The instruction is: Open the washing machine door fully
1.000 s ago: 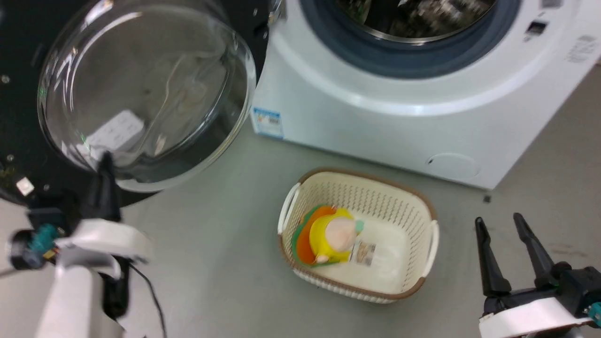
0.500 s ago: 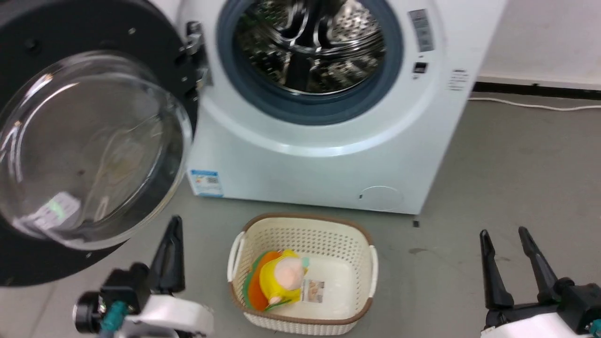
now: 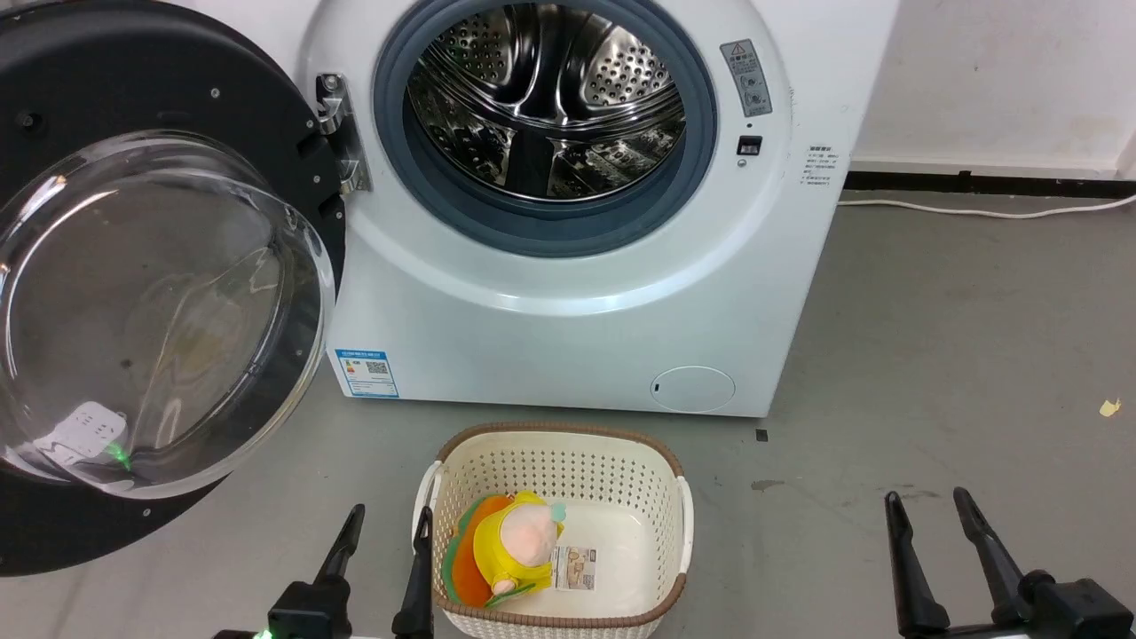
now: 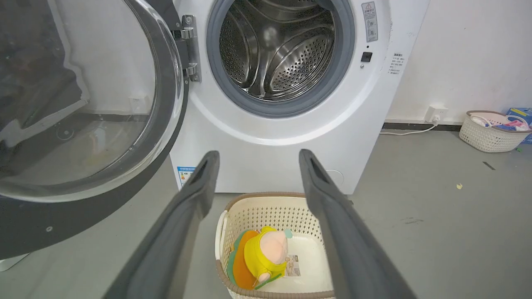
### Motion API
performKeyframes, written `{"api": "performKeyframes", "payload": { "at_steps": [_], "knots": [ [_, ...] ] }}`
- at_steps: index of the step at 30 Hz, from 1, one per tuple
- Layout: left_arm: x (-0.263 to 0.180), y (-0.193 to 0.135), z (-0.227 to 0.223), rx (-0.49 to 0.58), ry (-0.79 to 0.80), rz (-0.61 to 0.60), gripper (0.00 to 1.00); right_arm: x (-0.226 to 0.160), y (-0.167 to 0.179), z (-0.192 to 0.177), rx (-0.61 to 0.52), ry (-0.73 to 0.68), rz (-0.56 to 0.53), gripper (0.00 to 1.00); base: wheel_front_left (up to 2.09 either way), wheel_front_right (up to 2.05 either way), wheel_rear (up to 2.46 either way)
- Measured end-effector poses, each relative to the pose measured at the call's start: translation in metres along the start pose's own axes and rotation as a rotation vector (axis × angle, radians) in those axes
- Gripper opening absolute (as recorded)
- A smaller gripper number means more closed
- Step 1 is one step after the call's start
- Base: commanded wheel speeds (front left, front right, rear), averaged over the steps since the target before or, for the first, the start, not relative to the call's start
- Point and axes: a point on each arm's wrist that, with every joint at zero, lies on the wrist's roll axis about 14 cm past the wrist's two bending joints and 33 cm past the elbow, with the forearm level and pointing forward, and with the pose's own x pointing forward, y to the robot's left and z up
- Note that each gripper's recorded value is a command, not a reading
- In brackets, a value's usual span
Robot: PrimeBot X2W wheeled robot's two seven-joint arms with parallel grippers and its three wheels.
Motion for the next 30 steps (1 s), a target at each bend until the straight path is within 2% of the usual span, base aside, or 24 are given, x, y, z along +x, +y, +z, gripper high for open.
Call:
{"api": "performKeyframes", "payload": {
  "at_steps": [15, 16, 30],
  "knots": [
    [-0.0007, -0.0007, -0.0031, 0.015, 0.010, -0.005, 1.00, -0.0001, 0.0015, -0.0052, 0.014, 0.014, 0.002, 1.00, 0.00, 0.00, 0.00],
    [-0.0007, -0.0011, -0.0035, 0.015, 0.012, -0.010, 0.00, -0.0001, 0.0013, -0.0053, 0.014, 0.014, 0.002, 0.00, 0.00, 0.00, 0.00],
    [0.0003, 0.0018, -0.0040, 0.017, 0.026, -0.002, 0.00, 0.0013, 0.0023, -0.0087, 0.001, 0.040, 0.007, 0.00, 0.00, 0.00, 0.00]
  ]
}}
